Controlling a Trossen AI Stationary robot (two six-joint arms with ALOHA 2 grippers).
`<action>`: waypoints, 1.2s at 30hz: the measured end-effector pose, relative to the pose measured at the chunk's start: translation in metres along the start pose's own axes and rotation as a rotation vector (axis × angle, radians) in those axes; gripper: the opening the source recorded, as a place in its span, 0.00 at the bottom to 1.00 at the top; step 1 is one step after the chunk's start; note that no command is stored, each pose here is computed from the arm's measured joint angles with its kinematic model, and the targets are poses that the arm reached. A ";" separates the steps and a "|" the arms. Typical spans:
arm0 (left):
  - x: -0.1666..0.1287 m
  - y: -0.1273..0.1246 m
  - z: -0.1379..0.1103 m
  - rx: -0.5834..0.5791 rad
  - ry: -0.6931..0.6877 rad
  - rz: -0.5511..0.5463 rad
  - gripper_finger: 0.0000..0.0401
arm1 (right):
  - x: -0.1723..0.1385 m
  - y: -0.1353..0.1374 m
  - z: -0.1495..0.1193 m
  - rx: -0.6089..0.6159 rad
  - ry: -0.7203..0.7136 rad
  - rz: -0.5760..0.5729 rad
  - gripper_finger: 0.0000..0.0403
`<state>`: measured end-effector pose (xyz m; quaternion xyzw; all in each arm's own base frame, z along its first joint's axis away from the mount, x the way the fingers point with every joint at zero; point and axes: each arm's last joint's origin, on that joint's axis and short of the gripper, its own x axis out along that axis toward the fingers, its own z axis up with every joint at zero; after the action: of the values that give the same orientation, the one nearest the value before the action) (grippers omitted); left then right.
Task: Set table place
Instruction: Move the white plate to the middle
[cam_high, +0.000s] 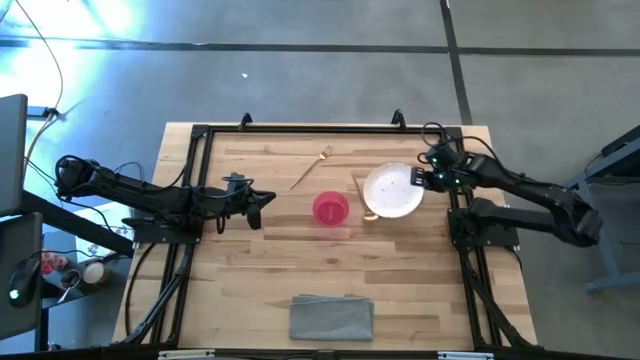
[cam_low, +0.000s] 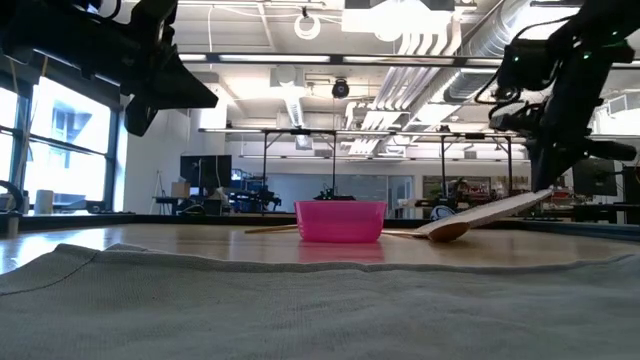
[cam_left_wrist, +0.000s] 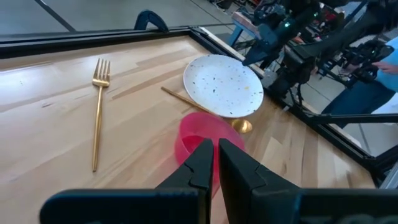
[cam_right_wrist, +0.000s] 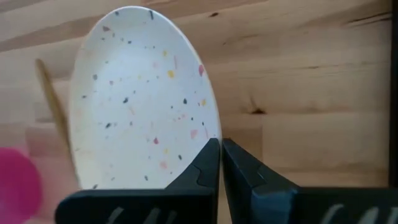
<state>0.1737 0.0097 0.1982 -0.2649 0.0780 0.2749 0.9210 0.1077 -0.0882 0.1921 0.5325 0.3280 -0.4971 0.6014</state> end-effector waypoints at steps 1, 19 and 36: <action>0.000 0.000 0.000 0.002 0.004 0.003 0.04 | 0.003 0.001 0.001 0.000 0.004 -0.018 0.00; 0.000 0.001 -0.001 0.026 0.010 0.005 0.04 | 0.040 -0.001 0.015 -0.030 -0.019 -0.299 0.00; 0.000 0.002 -0.002 0.036 0.025 0.016 0.04 | -0.001 0.079 0.072 -0.273 -0.148 -0.170 0.00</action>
<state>0.1727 0.0096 0.1953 -0.2511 0.0963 0.2773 0.9224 0.1726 -0.1626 0.2336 0.3782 0.3912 -0.5348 0.6465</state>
